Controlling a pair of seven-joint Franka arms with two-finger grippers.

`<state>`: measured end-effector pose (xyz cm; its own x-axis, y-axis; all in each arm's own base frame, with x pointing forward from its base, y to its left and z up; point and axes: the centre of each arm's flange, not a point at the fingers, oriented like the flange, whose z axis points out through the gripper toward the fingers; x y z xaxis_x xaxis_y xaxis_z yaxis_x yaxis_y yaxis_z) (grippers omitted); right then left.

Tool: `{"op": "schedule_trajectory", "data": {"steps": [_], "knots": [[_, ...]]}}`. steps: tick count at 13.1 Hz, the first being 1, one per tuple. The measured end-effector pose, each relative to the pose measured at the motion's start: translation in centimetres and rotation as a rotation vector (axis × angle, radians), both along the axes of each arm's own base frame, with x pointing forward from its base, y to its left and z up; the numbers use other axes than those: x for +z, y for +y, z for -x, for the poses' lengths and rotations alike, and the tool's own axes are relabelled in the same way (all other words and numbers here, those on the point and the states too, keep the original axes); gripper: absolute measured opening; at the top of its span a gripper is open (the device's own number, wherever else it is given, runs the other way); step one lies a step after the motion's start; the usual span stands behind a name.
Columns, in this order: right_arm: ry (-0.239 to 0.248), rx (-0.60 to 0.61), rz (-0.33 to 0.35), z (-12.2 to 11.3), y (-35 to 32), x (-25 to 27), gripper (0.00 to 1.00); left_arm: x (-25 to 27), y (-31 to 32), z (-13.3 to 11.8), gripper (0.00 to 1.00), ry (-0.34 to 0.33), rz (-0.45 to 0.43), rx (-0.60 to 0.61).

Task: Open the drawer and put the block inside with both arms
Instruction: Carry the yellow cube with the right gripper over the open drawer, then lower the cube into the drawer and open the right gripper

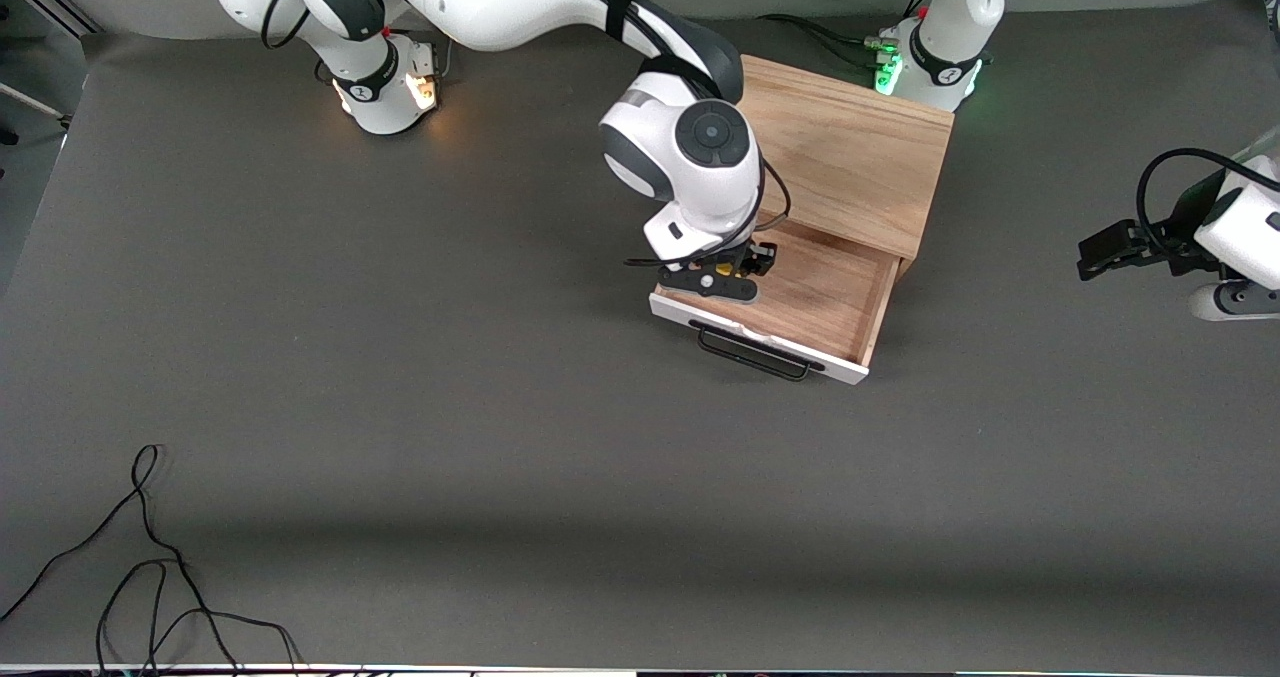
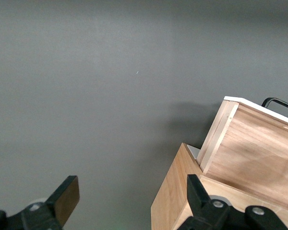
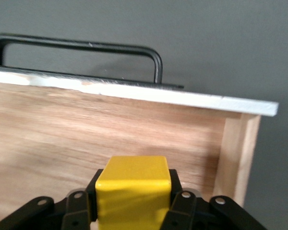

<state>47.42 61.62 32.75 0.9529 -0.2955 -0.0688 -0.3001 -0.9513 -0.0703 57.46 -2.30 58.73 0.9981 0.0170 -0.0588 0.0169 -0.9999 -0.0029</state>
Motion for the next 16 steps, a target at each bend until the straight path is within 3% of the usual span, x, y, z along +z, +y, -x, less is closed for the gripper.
{"op": "schedule_trajectory", "data": {"steps": [6, 7, 11, 12, 16], "knots": [[0.01, -0.044, 0.007, 2.0, 1.7, -1.1, 0.56, 0.8, 0.1, 0.6, 1.0, -0.012, 0.002, -0.039], [0.01, -0.052, 0.007, 2.1, 1.7, -1.1, 0.6, 0.8, -0.1, 0.6, 1.0, -0.012, 0.002, -0.042], [0.003, -0.064, -0.002, 1.9, 1.8, -0.5, 0.99, 0.8, -0.7, 0.6, 1.0, -0.011, 0.002, -0.054], [-0.004, -0.066, -0.009, 1.8, 1.8, 0.0, 1.0, 0.8, -0.7, 0.6, 1.0, -0.011, 0.002, -0.053], [-0.118, -0.06, 0.029, 0.0, -0.1, 6.5, 1.0, 0.7, -0.6, 0.7, 1.0, -0.003, 0.002, -0.055]]}}
